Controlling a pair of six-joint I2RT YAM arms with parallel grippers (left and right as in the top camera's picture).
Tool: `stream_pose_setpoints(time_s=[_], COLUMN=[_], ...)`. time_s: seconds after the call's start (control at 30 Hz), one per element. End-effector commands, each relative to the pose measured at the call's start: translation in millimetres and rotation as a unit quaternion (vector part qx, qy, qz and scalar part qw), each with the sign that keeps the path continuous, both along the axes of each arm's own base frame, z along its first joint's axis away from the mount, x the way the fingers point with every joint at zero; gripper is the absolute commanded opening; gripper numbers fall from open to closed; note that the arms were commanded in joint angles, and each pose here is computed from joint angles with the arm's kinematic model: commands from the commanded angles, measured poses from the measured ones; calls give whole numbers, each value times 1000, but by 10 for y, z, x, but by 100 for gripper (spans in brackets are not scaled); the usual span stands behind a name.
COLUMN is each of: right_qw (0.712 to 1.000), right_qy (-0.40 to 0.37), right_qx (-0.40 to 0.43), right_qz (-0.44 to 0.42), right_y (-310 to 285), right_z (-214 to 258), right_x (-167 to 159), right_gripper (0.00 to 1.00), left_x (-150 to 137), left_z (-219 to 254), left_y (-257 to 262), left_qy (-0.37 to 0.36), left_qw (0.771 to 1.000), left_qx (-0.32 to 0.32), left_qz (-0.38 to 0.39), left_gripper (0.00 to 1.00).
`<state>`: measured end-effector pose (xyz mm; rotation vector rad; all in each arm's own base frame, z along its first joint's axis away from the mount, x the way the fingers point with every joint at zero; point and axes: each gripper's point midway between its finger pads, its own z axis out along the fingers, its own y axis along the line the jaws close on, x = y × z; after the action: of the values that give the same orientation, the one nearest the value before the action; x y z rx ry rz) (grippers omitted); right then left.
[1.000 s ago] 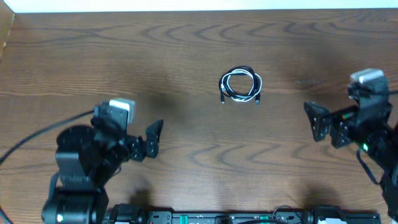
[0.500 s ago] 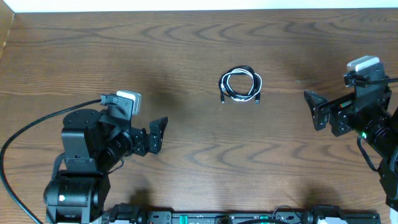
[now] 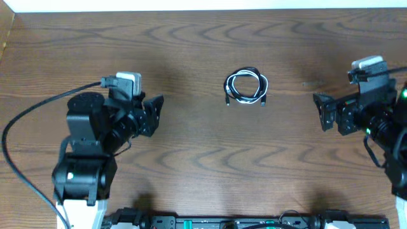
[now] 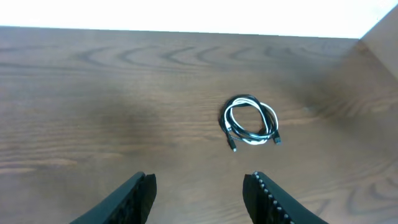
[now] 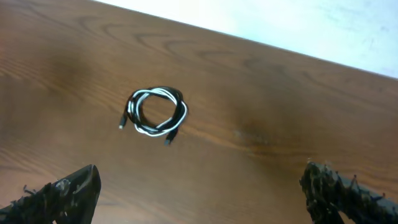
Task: Untangle cables
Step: 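Raise both arms and move the left gripper toward the cable bundle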
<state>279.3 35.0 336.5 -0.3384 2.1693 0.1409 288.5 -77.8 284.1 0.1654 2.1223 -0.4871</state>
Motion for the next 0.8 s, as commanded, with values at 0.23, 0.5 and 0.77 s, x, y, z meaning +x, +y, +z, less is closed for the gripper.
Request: stream_pose_setpoints(time_s=[0.23,0.5,0.77], right_qw=[999,999,992], right_qy=[33,49,85], right_qx=[1,8,22], right_qz=[-15,-21,-88], right_y=[-50,-56,-203], right_z=[-158,-254,-469], right_x=[211,329,543], right_gripper=[82,99,99], left_x=[169,131,244], left_z=[-372,-268,-446], left_y=[-67,-613,-784], left_qy=[107,45,65], left_qw=[992,975,966], left_qx=[-58,-78,-87], left_qz=[23,-205,-232], left_gripper=[98,98,98])
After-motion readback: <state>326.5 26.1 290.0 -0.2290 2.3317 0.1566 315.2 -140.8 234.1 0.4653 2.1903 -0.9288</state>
